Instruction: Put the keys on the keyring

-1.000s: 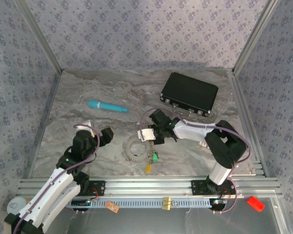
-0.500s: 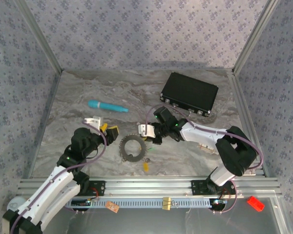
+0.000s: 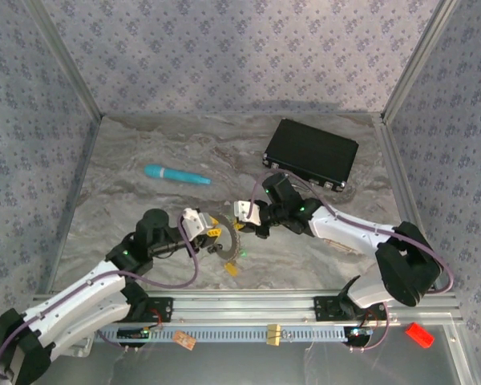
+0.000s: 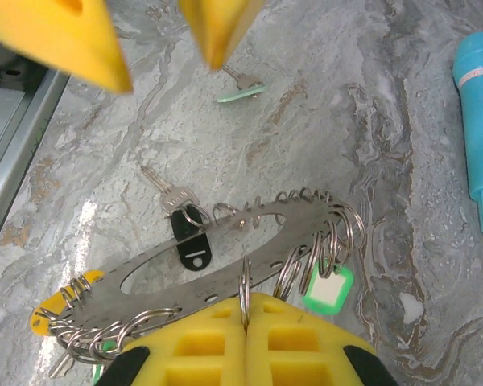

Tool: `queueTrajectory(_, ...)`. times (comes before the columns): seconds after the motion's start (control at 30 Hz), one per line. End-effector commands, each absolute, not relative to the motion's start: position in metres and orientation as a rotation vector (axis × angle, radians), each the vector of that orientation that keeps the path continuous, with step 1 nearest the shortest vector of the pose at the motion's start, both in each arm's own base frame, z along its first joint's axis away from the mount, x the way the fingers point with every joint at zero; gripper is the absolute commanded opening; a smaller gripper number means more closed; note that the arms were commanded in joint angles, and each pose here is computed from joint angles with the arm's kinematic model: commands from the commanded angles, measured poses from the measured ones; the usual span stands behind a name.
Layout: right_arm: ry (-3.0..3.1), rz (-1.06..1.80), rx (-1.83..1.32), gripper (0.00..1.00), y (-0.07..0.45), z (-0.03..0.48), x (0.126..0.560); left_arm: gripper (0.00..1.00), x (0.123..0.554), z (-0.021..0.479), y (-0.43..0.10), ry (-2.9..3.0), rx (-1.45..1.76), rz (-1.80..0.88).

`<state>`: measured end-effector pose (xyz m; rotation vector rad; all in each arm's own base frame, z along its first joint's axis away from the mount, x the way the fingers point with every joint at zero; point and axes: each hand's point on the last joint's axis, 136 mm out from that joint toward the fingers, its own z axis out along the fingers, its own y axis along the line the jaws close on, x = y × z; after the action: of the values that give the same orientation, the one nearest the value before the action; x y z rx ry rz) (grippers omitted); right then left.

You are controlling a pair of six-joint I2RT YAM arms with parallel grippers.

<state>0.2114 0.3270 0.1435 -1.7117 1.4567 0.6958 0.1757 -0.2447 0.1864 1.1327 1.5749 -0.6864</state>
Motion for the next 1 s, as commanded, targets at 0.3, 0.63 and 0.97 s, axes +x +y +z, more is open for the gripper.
queueTrajectory(0.3,1.375,0.722,-1.701,0.0,0.336,0.164,0.201,0.24,0.178,0.169,-0.264,1.452,1.296,-0.624)
queueTrajectory(0.63,1.338,0.743,-1.718,0.0,0.343,0.169,0.193,0.22,0.183,0.163,-0.267,1.478,1.279,-0.627)
queueTrajectory(0.97,1.325,0.733,-1.711,0.0,0.35,0.173,0.195,0.0,0.181,0.164,-0.269,1.471,1.288,-0.646)
